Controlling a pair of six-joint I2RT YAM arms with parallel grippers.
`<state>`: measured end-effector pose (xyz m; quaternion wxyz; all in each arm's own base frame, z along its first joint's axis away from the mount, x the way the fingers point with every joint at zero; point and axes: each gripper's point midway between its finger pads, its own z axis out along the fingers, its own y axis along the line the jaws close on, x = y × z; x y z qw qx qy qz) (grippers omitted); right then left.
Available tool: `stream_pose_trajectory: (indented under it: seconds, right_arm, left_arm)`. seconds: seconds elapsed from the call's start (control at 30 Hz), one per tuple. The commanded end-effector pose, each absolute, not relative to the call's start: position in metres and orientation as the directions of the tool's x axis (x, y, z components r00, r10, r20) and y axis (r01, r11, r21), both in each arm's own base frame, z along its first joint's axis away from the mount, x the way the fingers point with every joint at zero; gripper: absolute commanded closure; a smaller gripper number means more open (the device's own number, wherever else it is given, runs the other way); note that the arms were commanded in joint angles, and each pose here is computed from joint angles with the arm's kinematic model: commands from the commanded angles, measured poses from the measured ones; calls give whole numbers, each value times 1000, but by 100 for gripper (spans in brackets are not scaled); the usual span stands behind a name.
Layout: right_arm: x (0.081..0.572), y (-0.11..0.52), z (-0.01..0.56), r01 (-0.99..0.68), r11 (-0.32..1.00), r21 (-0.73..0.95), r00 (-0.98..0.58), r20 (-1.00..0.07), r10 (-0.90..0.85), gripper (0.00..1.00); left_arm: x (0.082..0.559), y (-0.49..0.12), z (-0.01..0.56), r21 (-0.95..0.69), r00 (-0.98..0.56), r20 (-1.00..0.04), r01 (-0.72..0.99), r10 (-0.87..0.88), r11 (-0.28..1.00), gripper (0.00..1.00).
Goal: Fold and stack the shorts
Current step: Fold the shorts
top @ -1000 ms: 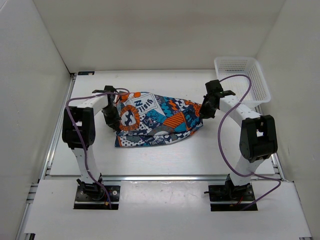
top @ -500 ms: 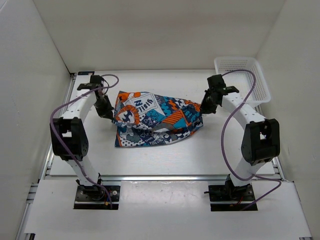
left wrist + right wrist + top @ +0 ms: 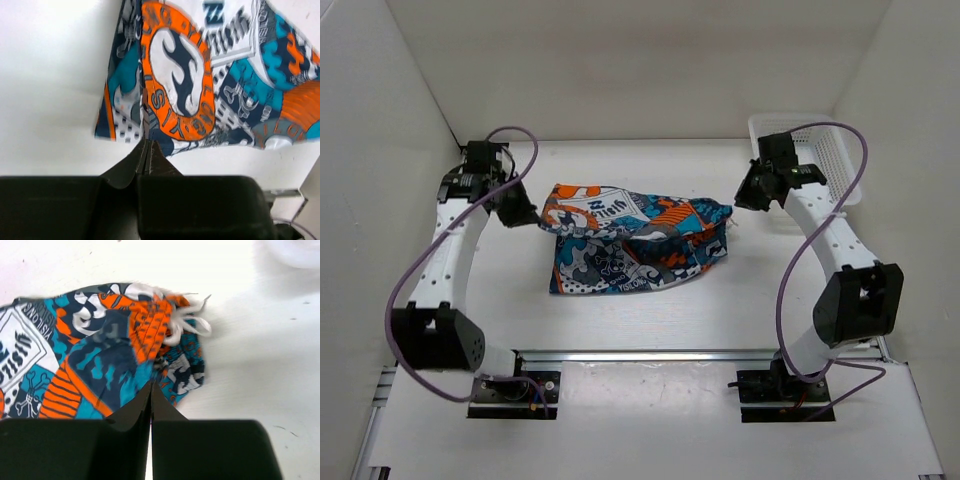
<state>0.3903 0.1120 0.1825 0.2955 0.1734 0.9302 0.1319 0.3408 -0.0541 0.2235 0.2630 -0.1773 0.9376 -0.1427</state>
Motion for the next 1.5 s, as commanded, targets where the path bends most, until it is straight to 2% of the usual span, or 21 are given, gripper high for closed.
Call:
stream_pose_trajectory:
  seconds: [0.0, 0.07, 0.17, 0.3, 0.33, 0.37, 0.4, 0.47, 0.5, 0.53, 0.57, 0.6, 0.7, 0.83, 0.97, 1.0, 1.1, 1.33, 1.4, 1.43, 1.47]
  right_arm:
    - [378, 93, 194, 254, 916, 310, -737, -551, 390, 99]
    - [367, 89, 179, 271, 920, 284, -754, -531, 387, 99]
    - [356, 90, 151, 269, 925, 269, -789, -489, 372, 99]
    - [340, 83, 117, 301, 926, 229, -811, -449, 375, 99]
    - [336, 82, 109, 305, 926, 221, -818, -438, 374, 93]
    - [338, 85, 110, 298, 926, 233, -817, -439, 374, 87]
    - [337, 86, 110, 294, 925, 240, -819, -435, 374, 81]
    - [340, 94, 115, 265, 924, 276, -824, -433, 365, 67]
    - [343, 98, 117, 252, 921, 297, -823, -435, 365, 57]
    - [344, 105, 118, 220, 926, 306, -835, -432, 341, 33]
    - [343, 108, 116, 214, 924, 316, -844, -417, 338, 25]
    - [343, 114, 112, 193, 922, 335, -861, -393, 323, 23]
    - [344, 123, 101, 185, 915, 359, -882, -351, 315, 18]
    - [344, 135, 82, 174, 901, 397, -908, -291, 303, 7]
    - [345, 139, 66, 200, 884, 423, -915, -241, 323, 7]
    - [347, 140, 65, 205, 880, 429, -911, -246, 332, 7]
    - [349, 141, 54, 226, 872, 435, -906, -236, 353, 7]
    - [360, 132, 22, 267, 871, 412, -896, -228, 382, 17]
    - [362, 133, 19, 276, 867, 415, -892, -225, 392, 26]
    - [366, 135, 17, 269, 864, 426, -892, -229, 390, 28]
    - [364, 135, 15, 281, 859, 428, -889, -221, 401, 31]
  left_arm:
    - [306, -65, 215, -417, -813, -389, -263, -433, 870, 90]
    - [291, -73, 202, -423, -829, -377, -242, -413, 873, 90]
    - [260, -75, 137, -392, -867, -233, -330, -440, 859, 90]
    - [237, -84, 101, -373, -889, -151, -353, -432, 858, 88]
    - [234, -92, 98, -381, -903, -127, -336, -409, 861, 54]
    - [230, -99, 93, -371, -919, -106, -318, -380, 873, 31]
    - [234, -100, 97, -368, -922, -107, -310, -371, 876, 17]
    - [234, -95, 102, -340, -925, -110, -309, -364, 888, 4]
    - [246, -87, 112, -309, -913, -166, -310, -372, 899, 4]
    - [251, -81, 118, -293, -904, -191, -320, -383, 901, 4]
    - [257, -75, 125, -283, -894, -215, -329, -394, 901, 4]
    - [266, -73, 138, -280, -881, -256, -325, -397, 903, 4]
    - [285, -71, 149, -301, -862, -289, -332, -417, 894, 8]
    - [310, -69, 136, -286, -861, -279, -349, -425, 893, 9]
    - [336, -64, 120, -263, -856, -275, -370, -437, 891, 14]
    - [337, -61, 107, -244, -863, -240, -389, -444, 888, 17]
    - [352, -48, 99, -251, -841, -252, -420, -478, 872, 35]
    - [376, -14, 80, -314, -773, -242, -510, -587, 801, 37]
    - [380, -18, 71, -348, -778, -207, -508, -593, 788, 44]
    - [383, -18, 61, -341, -782, -193, -514, -593, 788, 55]
    - [382, -19, 55, -340, -787, -173, -517, -593, 786, 60]
